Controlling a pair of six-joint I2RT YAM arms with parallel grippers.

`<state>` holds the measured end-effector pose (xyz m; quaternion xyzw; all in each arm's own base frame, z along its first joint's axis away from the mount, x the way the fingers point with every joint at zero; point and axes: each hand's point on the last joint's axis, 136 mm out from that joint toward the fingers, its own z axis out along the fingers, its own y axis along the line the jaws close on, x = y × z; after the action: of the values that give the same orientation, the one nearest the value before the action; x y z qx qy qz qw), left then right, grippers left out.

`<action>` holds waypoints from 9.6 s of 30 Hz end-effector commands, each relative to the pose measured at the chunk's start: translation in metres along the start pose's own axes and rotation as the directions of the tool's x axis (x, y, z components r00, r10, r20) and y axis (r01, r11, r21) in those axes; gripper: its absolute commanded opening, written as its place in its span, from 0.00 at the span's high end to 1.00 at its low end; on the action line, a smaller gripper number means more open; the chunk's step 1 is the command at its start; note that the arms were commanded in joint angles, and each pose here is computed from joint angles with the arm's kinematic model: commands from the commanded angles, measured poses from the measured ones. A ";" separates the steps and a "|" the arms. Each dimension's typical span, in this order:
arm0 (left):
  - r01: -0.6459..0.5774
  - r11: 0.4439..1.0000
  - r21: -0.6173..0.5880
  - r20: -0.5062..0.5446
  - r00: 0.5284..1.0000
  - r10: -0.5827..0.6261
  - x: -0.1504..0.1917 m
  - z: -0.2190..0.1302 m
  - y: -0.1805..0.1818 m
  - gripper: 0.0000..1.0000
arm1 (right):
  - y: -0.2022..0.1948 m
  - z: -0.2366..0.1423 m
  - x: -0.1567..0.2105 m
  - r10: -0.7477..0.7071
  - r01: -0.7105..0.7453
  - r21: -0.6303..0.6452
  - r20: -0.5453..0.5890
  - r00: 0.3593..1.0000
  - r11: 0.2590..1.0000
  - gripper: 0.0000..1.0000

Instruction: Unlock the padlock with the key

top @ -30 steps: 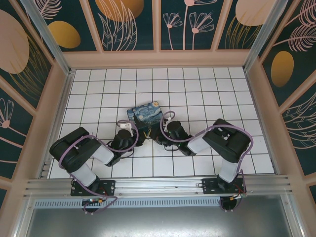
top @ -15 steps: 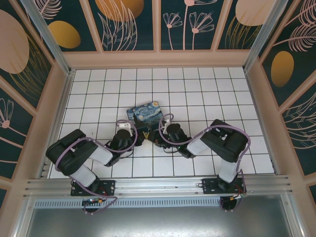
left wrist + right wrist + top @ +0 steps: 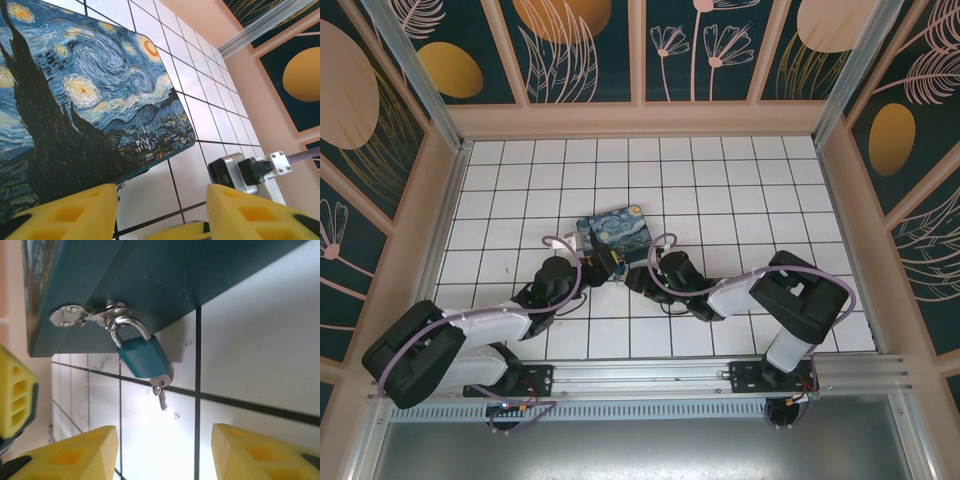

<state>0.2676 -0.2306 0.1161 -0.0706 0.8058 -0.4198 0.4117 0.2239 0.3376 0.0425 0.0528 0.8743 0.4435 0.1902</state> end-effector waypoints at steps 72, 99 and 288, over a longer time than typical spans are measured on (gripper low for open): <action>-0.183 0.983 0.007 -0.223 0.958 0.180 0.060 -0.014 0.039 0.47 | 0.029 0.040 0.011 -0.085 0.062 -0.137 -0.162 0.983 0.989 1.00; -0.051 0.998 -0.029 -0.027 0.998 0.050 0.013 -0.019 0.043 0.44 | 0.020 0.028 0.006 -0.054 0.038 -0.120 -0.132 0.990 0.992 1.00; -0.320 0.884 -0.340 -0.348 0.916 0.198 0.031 0.002 0.077 1.00 | 0.054 0.086 0.005 0.034 -0.073 -0.207 -0.187 0.982 0.976 1.00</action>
<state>0.2778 -0.1993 0.0625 -0.0436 0.8973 -0.2839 0.3351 0.2842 0.4246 0.0718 0.0053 0.8046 0.5591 0.1998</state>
